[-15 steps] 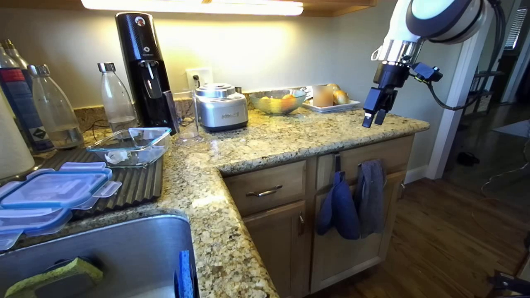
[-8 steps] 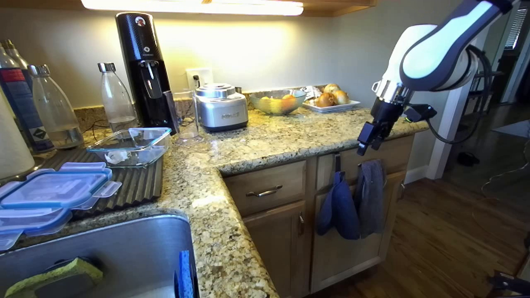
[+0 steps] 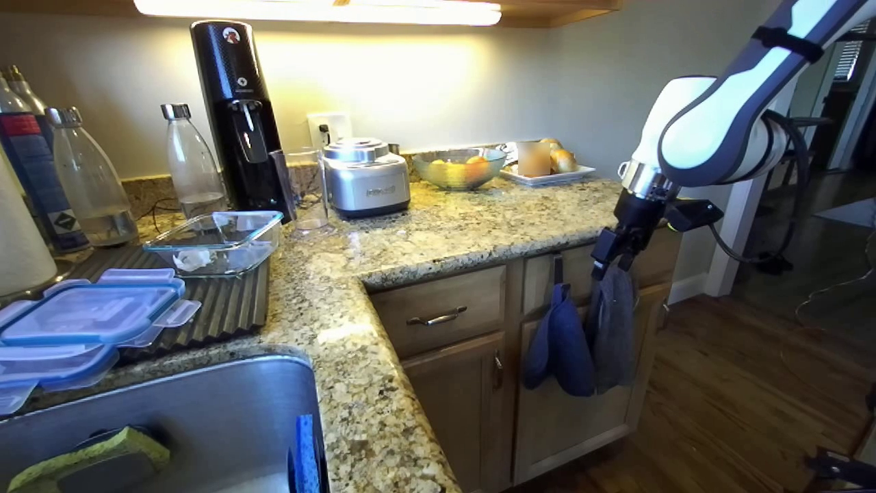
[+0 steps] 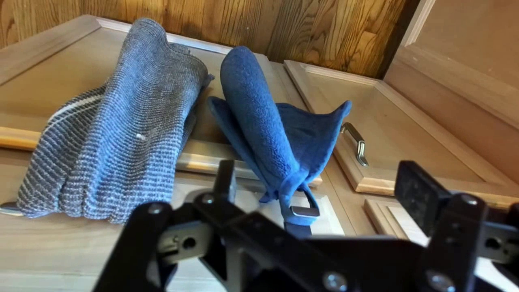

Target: Unhang one of the cloths on the left hook and put it on the counter

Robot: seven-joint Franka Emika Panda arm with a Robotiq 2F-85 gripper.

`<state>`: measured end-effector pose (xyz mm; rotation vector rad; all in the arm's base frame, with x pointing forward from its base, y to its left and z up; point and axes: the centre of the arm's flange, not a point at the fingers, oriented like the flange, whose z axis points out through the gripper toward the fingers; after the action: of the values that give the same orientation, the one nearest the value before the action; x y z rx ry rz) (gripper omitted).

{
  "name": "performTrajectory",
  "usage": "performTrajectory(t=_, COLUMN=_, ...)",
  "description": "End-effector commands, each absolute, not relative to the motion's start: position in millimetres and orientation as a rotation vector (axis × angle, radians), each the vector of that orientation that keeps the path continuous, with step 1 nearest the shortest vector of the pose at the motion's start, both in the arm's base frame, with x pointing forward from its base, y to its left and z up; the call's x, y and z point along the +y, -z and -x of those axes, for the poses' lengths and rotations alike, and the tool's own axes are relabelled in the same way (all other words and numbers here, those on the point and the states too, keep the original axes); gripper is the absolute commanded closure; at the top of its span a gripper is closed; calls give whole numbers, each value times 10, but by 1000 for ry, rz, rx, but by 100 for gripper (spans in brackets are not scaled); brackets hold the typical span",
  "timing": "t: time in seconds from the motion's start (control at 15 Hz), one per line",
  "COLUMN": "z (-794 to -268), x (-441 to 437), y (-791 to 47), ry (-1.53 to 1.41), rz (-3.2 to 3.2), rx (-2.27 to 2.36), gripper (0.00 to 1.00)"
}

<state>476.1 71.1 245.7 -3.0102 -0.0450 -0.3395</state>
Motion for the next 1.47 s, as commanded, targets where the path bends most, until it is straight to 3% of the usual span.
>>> performTrajectory(t=0.0, z=-4762, x=704, y=-2456, ry=339, rz=3010, rx=-40, gripper=0)
performTrajectory(t=1.4, z=-4677, x=866, y=-1620, ry=474, rz=2987, rx=-66, gripper=0)
